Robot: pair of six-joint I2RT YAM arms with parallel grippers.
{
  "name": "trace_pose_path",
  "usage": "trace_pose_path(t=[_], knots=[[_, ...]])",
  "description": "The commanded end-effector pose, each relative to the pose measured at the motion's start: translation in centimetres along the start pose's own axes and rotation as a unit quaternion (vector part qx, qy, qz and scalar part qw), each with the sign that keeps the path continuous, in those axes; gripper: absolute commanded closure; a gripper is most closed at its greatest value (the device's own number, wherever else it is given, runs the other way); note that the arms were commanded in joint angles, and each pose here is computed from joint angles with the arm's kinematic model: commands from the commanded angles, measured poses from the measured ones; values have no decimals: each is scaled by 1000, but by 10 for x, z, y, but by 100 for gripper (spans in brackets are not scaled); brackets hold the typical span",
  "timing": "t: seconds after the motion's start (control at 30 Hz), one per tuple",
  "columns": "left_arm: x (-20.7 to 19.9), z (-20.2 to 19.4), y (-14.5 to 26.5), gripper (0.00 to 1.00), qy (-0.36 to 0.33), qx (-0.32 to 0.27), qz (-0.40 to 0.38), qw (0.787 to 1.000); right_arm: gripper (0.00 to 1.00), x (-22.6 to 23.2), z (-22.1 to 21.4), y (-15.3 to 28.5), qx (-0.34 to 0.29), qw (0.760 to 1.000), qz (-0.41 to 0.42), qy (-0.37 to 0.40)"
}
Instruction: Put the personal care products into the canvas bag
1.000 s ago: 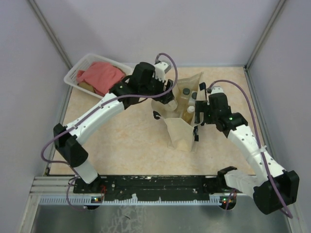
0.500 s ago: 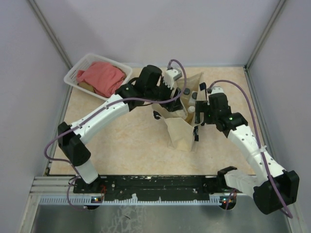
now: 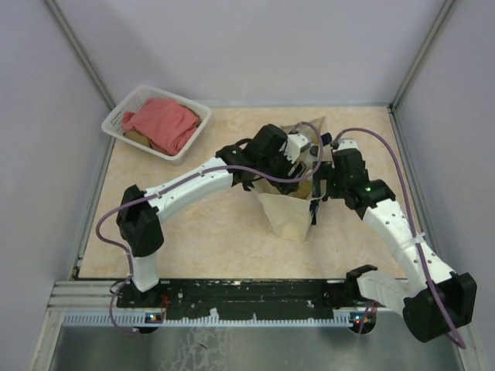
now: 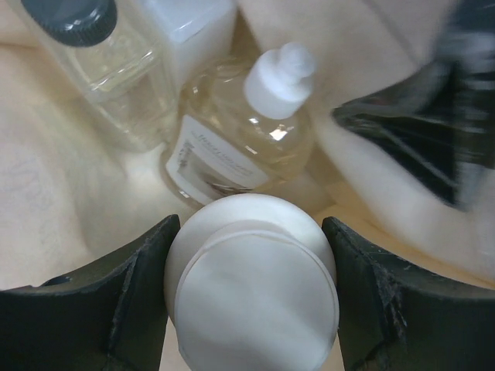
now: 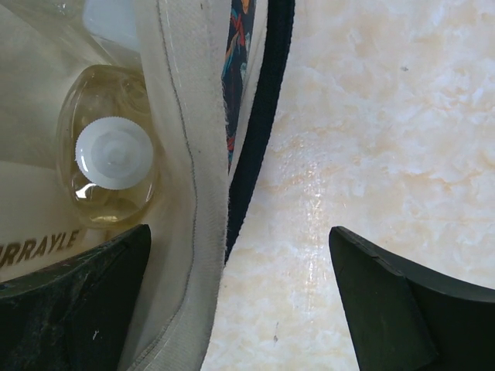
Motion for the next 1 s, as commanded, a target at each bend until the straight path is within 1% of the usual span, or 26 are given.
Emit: trace_pose_path(t=[0.0,0.27,0.63,0.77,0.97], knots=[[3,28,1,100,-38,-66,64,995,2,-3,10,8,-23,1000,-8,4],[8,16,-17,100,-24,-61,83,994,2,-4,10,10,-21,1000,-15,4],[15,-6,-53,99,11,-20,100,995,1,-6,6,13,-22,1000,-18,5],[11,-4,-51,81,18,-26,84,996,1,-6,5,13,-22,1000,-18,5],[2,5,-35,47,25,-45,53,997,1,-6,4,10,-19,1000,-16,6]])
Point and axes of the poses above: each gripper's point midway between its finger pads, its own y axis back along the fingers, its own x axis along the line the jaws close on, z = x × y, the point moved 10 cm from there along y, back along the fingers, and after that the axes turned 5 degrees about y, right-handed, at the moved point
